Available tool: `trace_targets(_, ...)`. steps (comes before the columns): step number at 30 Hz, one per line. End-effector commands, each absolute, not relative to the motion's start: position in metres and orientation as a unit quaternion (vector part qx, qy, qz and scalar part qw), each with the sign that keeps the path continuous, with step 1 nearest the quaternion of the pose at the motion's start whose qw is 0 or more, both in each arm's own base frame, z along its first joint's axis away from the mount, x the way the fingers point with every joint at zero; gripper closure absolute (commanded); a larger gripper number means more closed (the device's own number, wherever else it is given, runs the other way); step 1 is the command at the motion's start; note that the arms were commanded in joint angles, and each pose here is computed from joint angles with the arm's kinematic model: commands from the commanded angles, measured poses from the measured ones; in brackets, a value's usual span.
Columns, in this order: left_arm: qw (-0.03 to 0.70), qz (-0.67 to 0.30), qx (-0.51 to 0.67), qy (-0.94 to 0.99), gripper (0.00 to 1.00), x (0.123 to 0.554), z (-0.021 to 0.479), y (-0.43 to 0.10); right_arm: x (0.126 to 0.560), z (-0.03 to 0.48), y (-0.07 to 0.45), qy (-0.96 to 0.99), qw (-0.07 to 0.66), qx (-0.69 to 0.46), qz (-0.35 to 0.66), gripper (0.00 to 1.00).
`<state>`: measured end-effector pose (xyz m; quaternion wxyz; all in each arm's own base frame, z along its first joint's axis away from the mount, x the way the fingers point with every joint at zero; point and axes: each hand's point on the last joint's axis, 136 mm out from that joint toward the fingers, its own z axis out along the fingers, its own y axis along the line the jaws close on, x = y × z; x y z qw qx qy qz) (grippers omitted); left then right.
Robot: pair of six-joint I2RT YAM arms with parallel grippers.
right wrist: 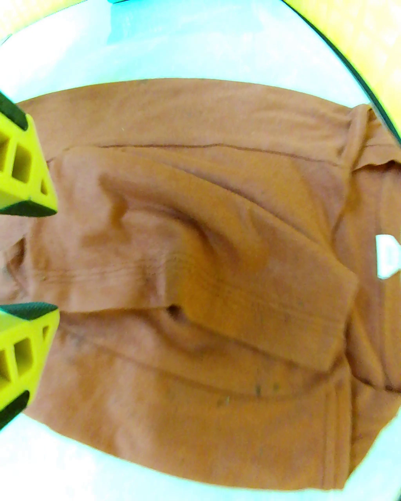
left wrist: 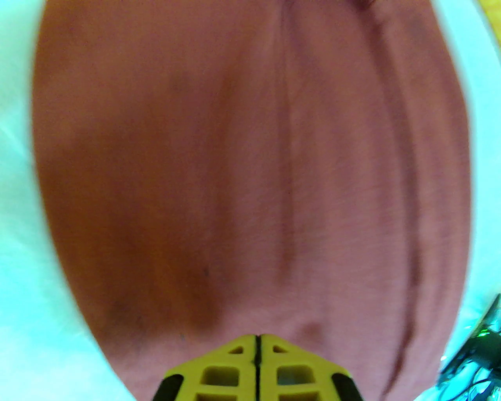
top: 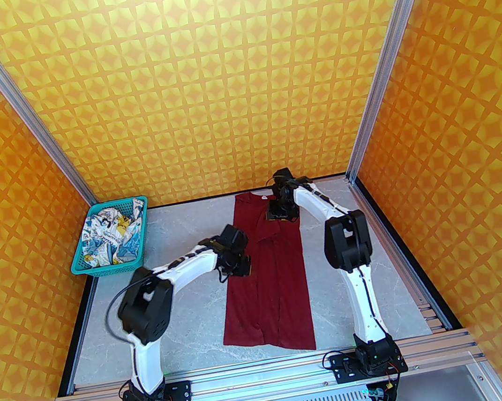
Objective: Fold and stack the mixed laundry pile
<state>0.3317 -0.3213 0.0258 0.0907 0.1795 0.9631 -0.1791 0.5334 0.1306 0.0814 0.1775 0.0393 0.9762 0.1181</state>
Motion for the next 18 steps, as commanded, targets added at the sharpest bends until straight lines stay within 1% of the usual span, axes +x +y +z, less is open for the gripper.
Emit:
trace_targets(1,0.088,-0.177,0.197,0.96,0.99,0.324,0.023,-0.319,0.53,0.049,0.126,0.981,0.156,0.053,0.1,0.61)
trace_targets(11,0.047,-0.2,0.176,0.963,1.0,0.281,0.004,-0.313,0.532,0.013,0.159,0.985,0.121,0.036,0.12,0.61)
trace_targets(18,0.051,-0.215,0.155,0.963,1.0,0.271,0.004,-0.311,0.532,0.004,0.186,0.984,0.114,0.014,0.133,0.62)
